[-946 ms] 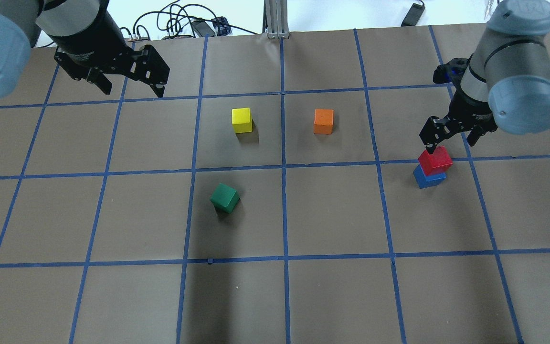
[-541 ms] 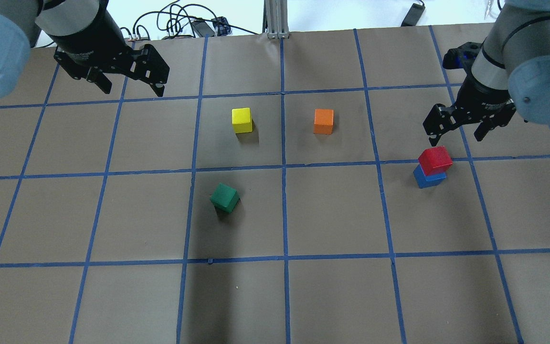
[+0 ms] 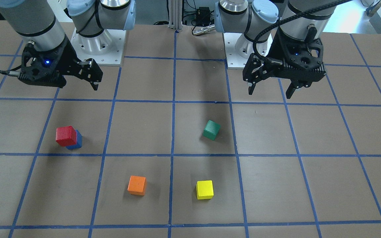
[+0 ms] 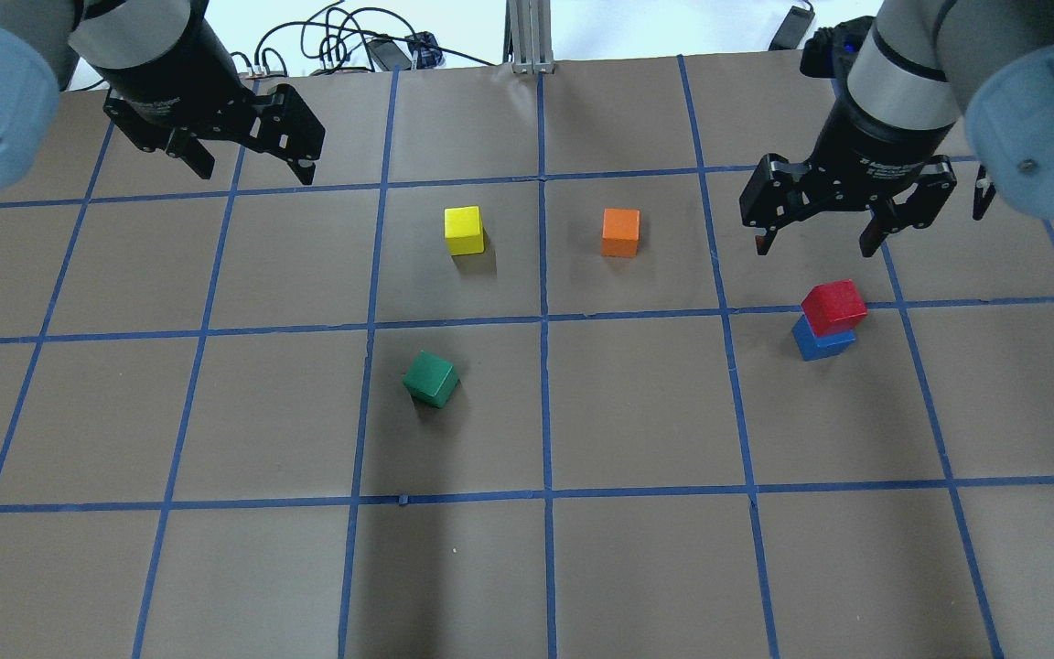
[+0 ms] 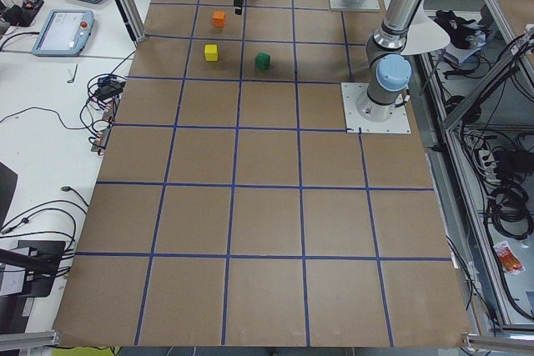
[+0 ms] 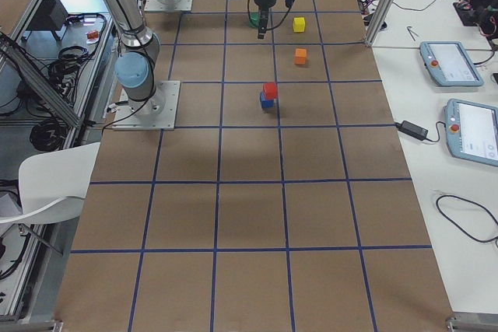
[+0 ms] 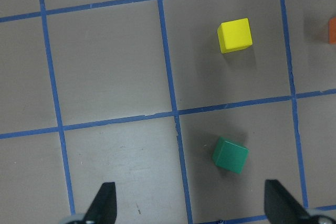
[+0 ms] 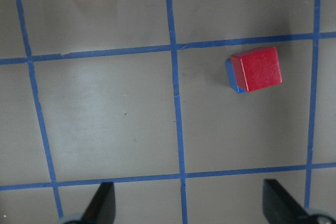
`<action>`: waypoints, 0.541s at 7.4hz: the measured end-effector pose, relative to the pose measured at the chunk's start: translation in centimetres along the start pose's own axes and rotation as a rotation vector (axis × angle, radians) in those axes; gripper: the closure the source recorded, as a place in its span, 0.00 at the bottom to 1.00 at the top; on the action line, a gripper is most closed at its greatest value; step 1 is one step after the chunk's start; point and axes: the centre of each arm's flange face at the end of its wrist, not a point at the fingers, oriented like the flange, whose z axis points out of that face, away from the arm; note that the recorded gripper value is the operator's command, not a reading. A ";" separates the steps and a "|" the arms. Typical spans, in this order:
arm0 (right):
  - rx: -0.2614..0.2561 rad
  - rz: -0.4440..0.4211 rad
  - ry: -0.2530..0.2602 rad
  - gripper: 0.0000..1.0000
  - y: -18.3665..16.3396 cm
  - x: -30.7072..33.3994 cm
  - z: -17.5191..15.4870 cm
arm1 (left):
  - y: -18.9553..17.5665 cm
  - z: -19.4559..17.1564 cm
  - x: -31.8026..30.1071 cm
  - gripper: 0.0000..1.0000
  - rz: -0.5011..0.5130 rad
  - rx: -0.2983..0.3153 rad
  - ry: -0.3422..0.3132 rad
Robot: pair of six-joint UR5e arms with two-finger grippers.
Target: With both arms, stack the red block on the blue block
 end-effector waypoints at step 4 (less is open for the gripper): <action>0.023 0.008 0.004 0.00 1.9 -1.1 -1.1 | -0.1 0.0 0.0 0.00 0.000 0.001 0.000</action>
